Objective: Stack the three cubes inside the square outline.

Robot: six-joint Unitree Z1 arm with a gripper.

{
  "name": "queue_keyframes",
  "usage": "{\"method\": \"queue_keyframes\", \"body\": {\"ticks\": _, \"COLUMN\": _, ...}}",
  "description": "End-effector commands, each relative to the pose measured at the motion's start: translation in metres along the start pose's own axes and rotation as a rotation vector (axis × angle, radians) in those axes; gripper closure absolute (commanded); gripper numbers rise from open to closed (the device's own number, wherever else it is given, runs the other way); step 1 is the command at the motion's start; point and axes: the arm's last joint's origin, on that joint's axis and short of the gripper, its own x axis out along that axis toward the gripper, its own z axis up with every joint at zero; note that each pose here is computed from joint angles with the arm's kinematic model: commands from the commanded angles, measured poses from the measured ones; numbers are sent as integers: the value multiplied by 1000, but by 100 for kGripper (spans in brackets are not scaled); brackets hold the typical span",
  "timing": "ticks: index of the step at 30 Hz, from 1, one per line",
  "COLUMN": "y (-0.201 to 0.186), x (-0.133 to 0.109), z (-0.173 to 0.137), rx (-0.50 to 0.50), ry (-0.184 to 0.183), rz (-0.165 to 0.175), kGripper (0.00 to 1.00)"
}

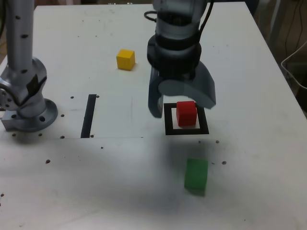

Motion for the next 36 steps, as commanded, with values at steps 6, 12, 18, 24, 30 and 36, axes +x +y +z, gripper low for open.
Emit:
{"method": "queue_keyframes", "body": {"ticks": 6, "y": -22, "x": -8, "z": 0, "rx": 22, "ry": -30, "rz": -11, "kGripper": 1}}
{"method": "queue_keyframes", "body": {"ticks": 12, "y": -40, "x": -1, "z": 2, "rx": 57, "ry": -8, "rz": -14, "kGripper": 0}}
{"method": "queue_keyframes", "body": {"ticks": 18, "y": -52, "x": 8, "z": 7, "rx": 81, "ry": 27, "rz": -33, "kGripper": 1}}
{"method": "queue_keyframes", "body": {"ticks": 24, "y": -52, "x": 5, "z": 5, "rx": 84, "ry": 17, "rz": -22, "kGripper": 1}}
{"method": "queue_keyframes", "body": {"ticks": 30, "y": -31, "x": -5, "z": -1, "rx": 52, "ry": -1, "rz": 3, "kGripper": 1}}
{"method": "queue_keyframes", "body": {"ticks": 36, "y": 11, "x": -3, "z": -3, "rx": 5, "ry": 20, "rz": 11, "kGripper": 1}}
